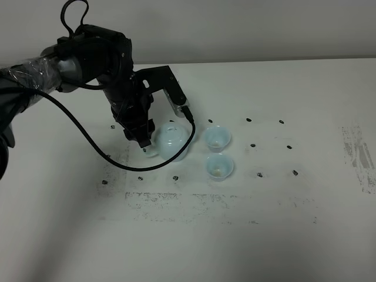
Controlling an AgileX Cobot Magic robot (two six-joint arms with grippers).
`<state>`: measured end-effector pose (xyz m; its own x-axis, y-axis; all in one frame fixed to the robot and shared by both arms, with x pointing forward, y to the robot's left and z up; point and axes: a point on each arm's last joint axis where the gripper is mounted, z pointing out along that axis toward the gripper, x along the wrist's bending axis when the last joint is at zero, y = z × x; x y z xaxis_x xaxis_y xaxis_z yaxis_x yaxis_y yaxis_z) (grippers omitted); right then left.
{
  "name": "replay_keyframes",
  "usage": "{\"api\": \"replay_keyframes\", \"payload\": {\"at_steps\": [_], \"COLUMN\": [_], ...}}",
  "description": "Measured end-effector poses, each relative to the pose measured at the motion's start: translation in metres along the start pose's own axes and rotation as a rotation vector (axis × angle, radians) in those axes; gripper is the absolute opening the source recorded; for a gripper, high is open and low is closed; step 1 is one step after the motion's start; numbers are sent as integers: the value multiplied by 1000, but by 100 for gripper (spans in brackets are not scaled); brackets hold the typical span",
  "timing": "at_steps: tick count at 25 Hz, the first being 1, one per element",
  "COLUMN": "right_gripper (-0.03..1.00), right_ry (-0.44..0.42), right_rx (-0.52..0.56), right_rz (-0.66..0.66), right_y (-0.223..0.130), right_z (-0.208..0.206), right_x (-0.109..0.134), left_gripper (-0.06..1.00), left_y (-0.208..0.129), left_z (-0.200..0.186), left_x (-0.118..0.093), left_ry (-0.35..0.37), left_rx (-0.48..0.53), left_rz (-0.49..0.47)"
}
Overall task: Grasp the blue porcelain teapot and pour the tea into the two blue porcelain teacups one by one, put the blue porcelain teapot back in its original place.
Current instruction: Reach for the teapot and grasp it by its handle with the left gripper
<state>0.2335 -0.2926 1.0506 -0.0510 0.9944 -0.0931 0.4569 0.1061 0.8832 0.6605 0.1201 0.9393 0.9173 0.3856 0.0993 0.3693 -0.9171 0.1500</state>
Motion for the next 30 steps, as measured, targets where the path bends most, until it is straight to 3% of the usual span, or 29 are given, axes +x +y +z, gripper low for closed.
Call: {"api": "replay_keyframes", "payload": {"at_steps": [12,18,30], "right_gripper": [51,51,51], "right_ry": [0,0,0], "right_rx": [0,0,0], "right_rz": [0,0,0], "right_y": [0,0,0], "right_z": [0,0,0], "right_x": [0,0,0], "left_gripper": [56,56,56], "left_y": [-10,-14,3], "left_z": [-1,-6,-29], "left_x": [-13,-17,-38], "left_ry": [-144,-182,-164], "left_rx": [109,155,155], "left_rz": [-20,-84,-208]}}
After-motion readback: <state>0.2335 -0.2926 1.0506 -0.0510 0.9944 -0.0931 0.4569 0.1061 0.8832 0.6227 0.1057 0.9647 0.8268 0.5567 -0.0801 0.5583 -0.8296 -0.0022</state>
